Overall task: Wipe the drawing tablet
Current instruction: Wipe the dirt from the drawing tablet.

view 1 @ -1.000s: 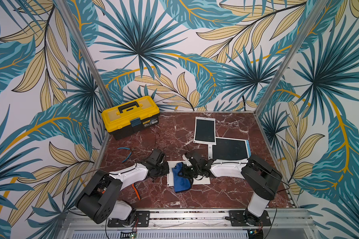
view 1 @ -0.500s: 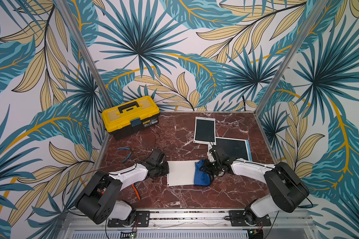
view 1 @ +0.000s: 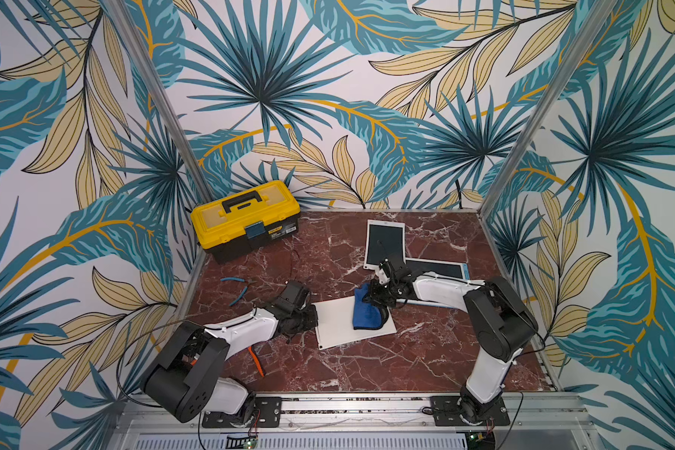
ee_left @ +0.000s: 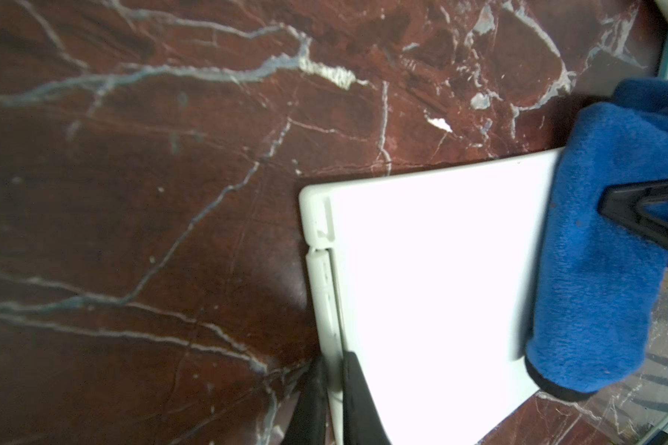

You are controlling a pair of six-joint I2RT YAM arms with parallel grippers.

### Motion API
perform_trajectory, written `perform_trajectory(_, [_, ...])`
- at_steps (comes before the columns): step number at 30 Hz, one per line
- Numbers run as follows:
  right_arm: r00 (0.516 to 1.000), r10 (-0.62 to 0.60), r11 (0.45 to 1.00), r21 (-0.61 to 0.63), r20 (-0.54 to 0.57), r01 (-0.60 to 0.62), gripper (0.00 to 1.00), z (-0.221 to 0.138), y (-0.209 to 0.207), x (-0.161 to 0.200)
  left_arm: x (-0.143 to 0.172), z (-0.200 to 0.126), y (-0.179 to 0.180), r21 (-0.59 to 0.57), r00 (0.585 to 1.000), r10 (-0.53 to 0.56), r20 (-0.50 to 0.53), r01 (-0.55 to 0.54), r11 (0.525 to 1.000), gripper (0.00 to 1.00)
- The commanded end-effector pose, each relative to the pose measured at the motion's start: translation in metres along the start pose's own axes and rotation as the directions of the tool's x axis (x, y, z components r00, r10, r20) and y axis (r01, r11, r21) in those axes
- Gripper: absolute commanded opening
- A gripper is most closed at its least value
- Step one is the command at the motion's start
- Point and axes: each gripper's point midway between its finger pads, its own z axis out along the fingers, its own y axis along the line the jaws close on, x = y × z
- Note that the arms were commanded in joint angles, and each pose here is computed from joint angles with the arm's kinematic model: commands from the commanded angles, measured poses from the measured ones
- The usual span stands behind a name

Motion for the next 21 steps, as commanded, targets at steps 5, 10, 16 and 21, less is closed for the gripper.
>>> perform_trajectory(5, [0.977,-0.108,0.992,0.037,-0.182,0.117,0.22,0.043,0.027,0.069,0.038,0.006,0.037,-0.124,0.992,-0.013,-0.125,-0.002,0.992,0.10])
perform_trajectory(10, [0.956,-0.166,0.983,0.034,-0.242,0.180,0.22,0.055,0.035,0.098,0.037,0.006,0.036,-0.124,0.992,-0.012,-0.123,-0.003,0.992,0.10])
perform_trajectory(16, [0.960,-0.145,0.979,0.105,-0.238,0.174,0.22,0.036,-0.002,0.109,0.037,0.007,0.036,-0.125,0.992,-0.008,-0.126,-0.008,0.992,0.10])
perform_trajectory(21, [0.985,0.016,0.993,0.115,-0.172,0.004,0.22,0.005,-0.052,0.102,0.036,0.006,0.035,-0.120,0.992,-0.006,-0.123,-0.009,0.993,0.10])
